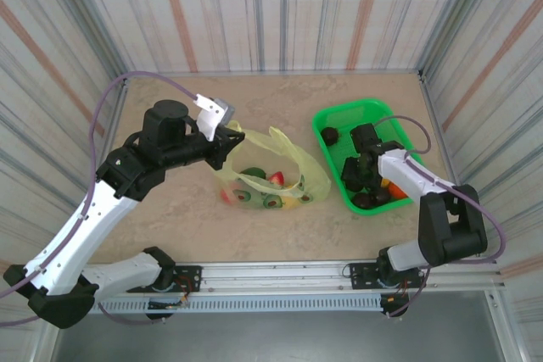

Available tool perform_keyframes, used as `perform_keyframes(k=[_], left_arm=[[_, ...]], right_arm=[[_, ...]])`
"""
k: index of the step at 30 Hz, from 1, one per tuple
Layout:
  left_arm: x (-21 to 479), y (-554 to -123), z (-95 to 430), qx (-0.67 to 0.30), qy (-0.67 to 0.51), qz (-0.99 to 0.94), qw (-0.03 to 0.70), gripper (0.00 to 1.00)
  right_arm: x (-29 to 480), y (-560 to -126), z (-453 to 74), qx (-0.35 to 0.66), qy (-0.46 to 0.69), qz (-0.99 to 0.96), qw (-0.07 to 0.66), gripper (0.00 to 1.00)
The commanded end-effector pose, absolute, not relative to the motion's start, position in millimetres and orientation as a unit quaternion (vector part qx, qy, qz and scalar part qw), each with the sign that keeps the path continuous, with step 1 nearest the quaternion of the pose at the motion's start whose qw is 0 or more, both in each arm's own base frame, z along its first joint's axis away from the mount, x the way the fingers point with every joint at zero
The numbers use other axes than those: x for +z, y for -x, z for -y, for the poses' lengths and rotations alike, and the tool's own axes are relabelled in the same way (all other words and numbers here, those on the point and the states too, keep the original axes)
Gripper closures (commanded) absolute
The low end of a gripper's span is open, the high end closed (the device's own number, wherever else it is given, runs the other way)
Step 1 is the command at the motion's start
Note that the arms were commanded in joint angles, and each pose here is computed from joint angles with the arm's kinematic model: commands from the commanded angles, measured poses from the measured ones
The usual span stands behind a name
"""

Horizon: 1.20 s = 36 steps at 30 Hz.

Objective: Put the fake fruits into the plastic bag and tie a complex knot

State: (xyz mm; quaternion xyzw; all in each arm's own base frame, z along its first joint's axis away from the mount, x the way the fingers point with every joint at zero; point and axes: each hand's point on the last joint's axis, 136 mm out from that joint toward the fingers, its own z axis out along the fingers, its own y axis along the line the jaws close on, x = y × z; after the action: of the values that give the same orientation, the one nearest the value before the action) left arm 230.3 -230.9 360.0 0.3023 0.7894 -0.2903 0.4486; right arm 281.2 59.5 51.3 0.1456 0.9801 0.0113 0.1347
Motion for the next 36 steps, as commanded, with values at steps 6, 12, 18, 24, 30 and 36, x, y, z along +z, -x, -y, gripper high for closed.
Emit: perform_keyframes(k=[6, 12, 18, 24, 30, 36], left_arm=[[363, -226, 232, -0.294, -0.313, -0.781, 0.454, 1.00], [365, -225, 232, -0.294, -0.314, -0.779, 0.457, 1.00], [366, -225, 232, -0.294, -0.314, -0.778, 0.459, 1.00], [368, -225, 231, -0.295, -0.313, -0.777, 0.460, 1.00], [367, -224, 230, -0.294, -0.312, -0.777, 0.461, 1.00], [367, -223, 228, -0.290, -0.310, -0.777, 0.464, 1.00]], right_arm=[[44, -285, -58, 0.007, -0.157, -0.978, 0.134, 0.43], [99, -297, -57, 0.025, -0.150, -0.968, 0.199, 0.50], [169, -292, -68, 0.090, -0.119, -0.948, 0.281, 0.49], [218, -275, -84, 0.154, -0.071, -0.928, 0.332, 0.52], [274, -249, -105, 0.253, -0.027, -0.878, 0.406, 0.52], [312, -217, -129, 0.336, 0.035, -0.837, 0.431, 0.52]])
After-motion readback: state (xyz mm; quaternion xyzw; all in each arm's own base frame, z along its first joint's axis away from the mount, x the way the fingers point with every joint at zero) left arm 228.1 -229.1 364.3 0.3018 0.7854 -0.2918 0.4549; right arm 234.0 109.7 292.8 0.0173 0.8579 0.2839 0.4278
